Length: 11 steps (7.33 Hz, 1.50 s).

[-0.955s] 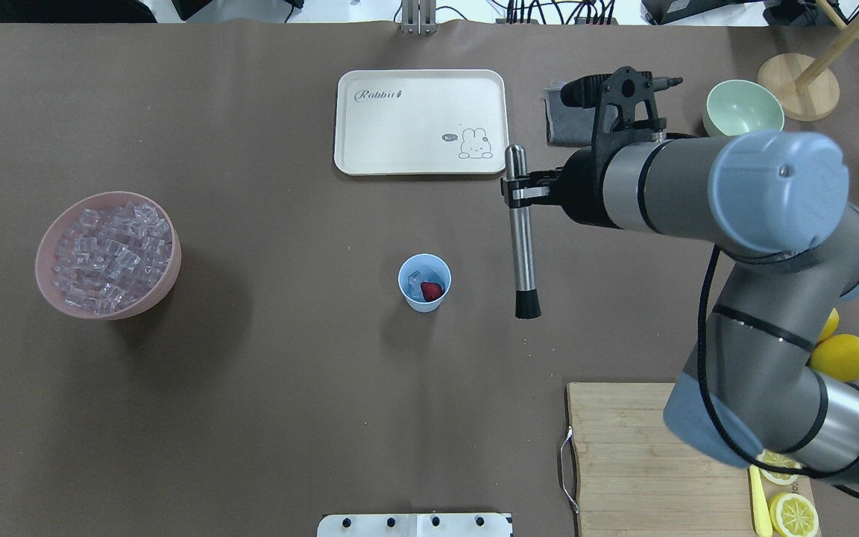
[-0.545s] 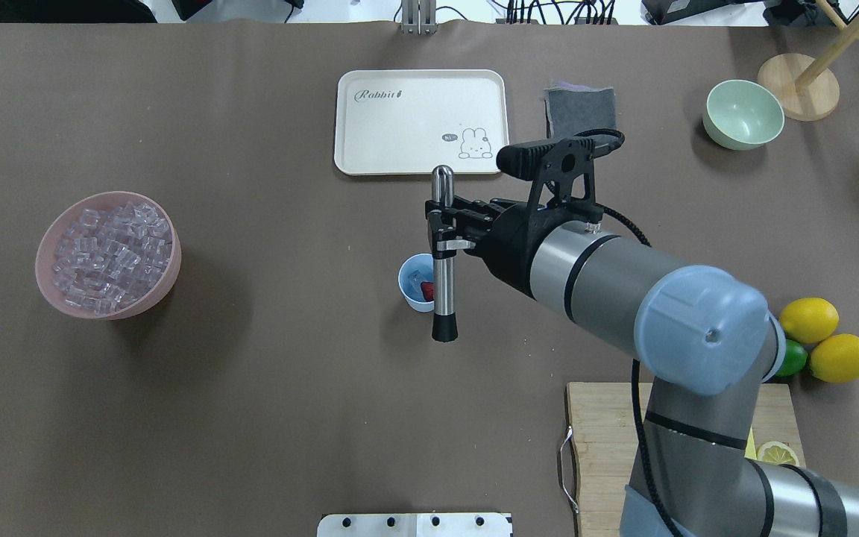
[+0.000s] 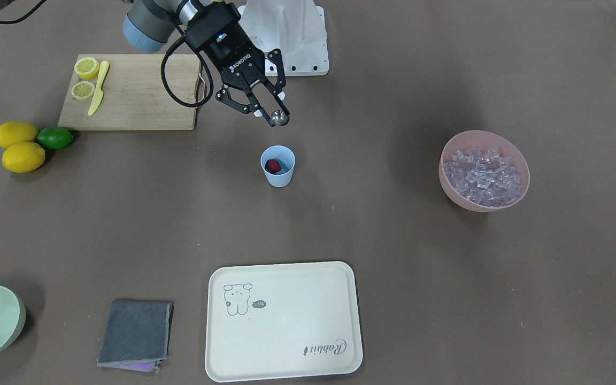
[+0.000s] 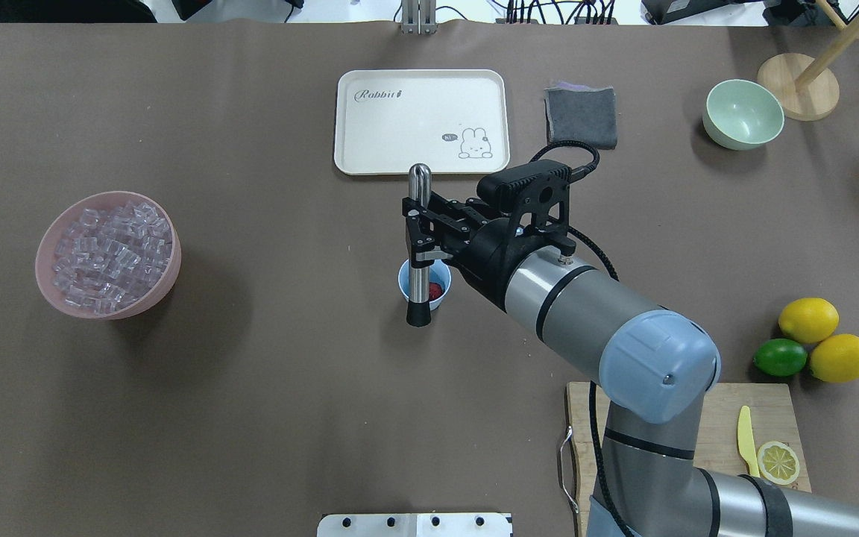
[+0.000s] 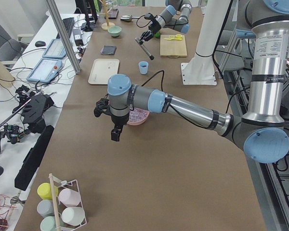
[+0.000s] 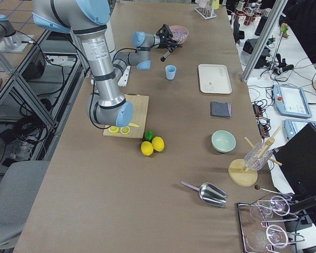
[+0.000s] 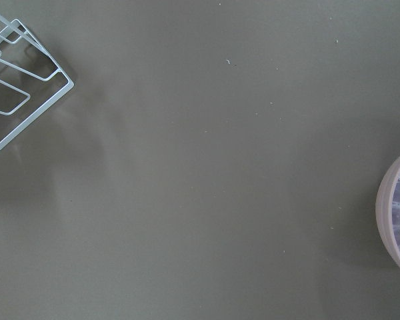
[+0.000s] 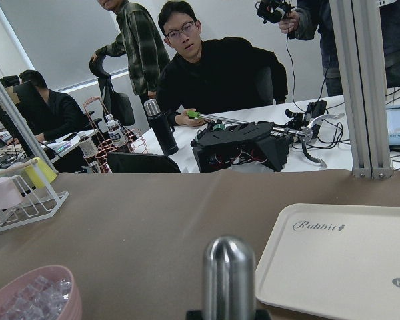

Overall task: Mash ice and strawberries in cup
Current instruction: 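Lower the muddler into the cup and press down on the strawberry and ice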

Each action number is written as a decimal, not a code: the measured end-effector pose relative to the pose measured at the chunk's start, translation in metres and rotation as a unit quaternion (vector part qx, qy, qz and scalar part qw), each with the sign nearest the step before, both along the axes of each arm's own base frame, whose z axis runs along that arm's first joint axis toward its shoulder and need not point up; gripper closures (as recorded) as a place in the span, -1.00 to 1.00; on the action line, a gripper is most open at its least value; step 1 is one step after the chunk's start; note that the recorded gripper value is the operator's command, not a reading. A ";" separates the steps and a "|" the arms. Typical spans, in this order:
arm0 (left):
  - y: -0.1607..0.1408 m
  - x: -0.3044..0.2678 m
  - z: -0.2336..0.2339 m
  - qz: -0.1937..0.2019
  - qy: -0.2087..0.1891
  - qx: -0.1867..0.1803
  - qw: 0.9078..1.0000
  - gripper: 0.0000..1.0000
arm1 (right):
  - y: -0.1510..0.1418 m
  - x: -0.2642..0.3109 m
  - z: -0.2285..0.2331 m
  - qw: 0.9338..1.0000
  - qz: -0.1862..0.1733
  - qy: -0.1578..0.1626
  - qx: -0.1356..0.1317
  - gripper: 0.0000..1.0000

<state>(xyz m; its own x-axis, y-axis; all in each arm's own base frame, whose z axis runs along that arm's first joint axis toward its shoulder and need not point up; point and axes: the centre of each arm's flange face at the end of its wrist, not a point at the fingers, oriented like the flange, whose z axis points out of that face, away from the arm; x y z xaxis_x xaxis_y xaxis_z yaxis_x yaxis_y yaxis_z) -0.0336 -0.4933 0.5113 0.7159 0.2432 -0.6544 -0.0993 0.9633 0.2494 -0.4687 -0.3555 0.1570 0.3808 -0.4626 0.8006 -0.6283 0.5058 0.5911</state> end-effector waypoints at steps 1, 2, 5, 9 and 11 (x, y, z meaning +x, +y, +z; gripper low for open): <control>0.000 0.000 0.000 0.000 0.000 0.000 1.000 -0.96 | -0.007 -0.006 0.000 1.000 0.014 0.005 0.008 1.00; 0.000 0.001 -0.001 0.001 0.004 0.000 1.000 -0.96 | -0.014 -0.008 0.002 1.000 0.026 0.009 0.010 1.00; 0.002 0.002 -0.001 0.003 0.014 -0.002 1.000 -0.96 | -0.035 -0.012 0.016 0.999 0.043 0.025 0.005 1.00; 0.001 0.003 -0.002 0.003 0.014 -0.002 1.000 -0.96 | -0.034 -0.041 0.048 0.999 0.033 0.016 0.009 1.00; 0.000 0.003 0.000 0.003 0.014 -0.003 1.000 -0.96 | -0.029 -0.048 0.055 0.999 0.027 0.020 0.007 1.00</control>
<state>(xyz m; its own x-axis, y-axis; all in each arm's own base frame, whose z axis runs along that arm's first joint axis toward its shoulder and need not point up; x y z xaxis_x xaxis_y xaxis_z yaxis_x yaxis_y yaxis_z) -0.0310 -0.4928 0.5109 0.6956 0.2434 -0.6760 -0.0981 0.9642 0.2462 -0.5165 -0.3846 0.2123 0.4376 -0.4520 0.7773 -0.6304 0.4622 0.6237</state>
